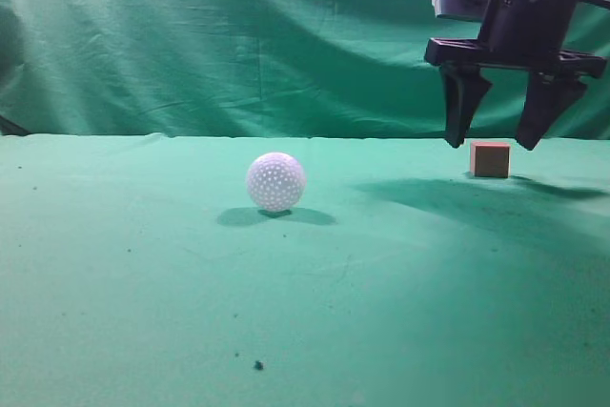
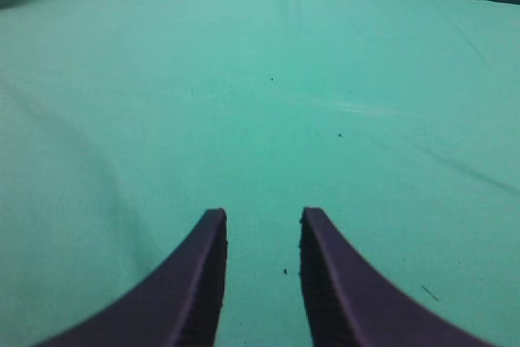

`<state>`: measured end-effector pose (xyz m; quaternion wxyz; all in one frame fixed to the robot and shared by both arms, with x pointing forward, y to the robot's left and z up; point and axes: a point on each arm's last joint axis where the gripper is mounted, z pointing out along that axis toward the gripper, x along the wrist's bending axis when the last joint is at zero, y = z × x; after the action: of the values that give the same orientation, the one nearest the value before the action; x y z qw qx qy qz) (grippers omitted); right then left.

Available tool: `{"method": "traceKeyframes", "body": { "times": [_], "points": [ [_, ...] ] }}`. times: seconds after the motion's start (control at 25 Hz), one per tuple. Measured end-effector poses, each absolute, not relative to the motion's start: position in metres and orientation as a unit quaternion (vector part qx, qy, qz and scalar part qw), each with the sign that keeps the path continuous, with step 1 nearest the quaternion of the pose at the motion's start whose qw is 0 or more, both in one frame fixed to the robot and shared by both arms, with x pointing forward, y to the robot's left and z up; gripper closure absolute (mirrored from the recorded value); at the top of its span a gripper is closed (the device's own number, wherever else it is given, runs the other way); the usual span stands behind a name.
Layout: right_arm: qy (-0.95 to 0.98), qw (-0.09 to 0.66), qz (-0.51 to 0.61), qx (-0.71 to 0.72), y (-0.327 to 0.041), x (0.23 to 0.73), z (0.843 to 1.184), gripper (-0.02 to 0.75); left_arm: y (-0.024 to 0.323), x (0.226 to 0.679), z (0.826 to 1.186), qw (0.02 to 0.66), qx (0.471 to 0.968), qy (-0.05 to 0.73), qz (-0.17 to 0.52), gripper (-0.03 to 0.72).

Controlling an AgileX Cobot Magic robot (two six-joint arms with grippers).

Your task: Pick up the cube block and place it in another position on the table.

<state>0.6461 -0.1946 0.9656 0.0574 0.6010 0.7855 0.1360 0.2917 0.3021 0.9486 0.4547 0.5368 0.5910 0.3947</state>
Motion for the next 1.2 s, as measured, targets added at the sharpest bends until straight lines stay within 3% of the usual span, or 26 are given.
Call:
{"method": "traceKeyframes", "body": {
  "times": [0.12, 0.28, 0.44, 0.64, 0.84, 1.2],
  "points": [
    [0.788, 0.032, 0.116, 0.603, -0.195, 0.640, 0.988, 0.549, 0.302, 0.292, 0.949, 0.455, 0.537, 0.591, 0.395, 0.426],
    [0.787, 0.047, 0.141, 0.599, -0.199, 0.617, 1.045, 0.738, 0.302, 0.292, 0.949, 0.455, 0.537, 0.591, 0.395, 0.426],
    [0.784, 0.080, 0.183, 0.588, -0.208, 0.581, 1.108, 0.738, 0.302, 0.292, 0.949, 0.455, 0.537, 0.591, 0.395, 0.426],
    [0.774, 0.100, 0.224, 0.584, -0.218, 0.530, 1.153, 0.738, 0.302, 0.292, 0.949, 0.455, 0.537, 0.591, 0.395, 0.426],
    [0.755, 0.120, 0.263, 0.589, -0.233, 0.464, 1.156, 0.738, 0.302, 0.292, 0.949, 0.455, 0.537, 0.591, 0.395, 0.426],
    [0.725, 0.171, 0.329, 0.580, -0.256, 0.368, 1.123, 0.738, 0.302, 0.292, 0.949, 0.455, 0.537, 0.591, 0.395, 0.426]
  ]
}}
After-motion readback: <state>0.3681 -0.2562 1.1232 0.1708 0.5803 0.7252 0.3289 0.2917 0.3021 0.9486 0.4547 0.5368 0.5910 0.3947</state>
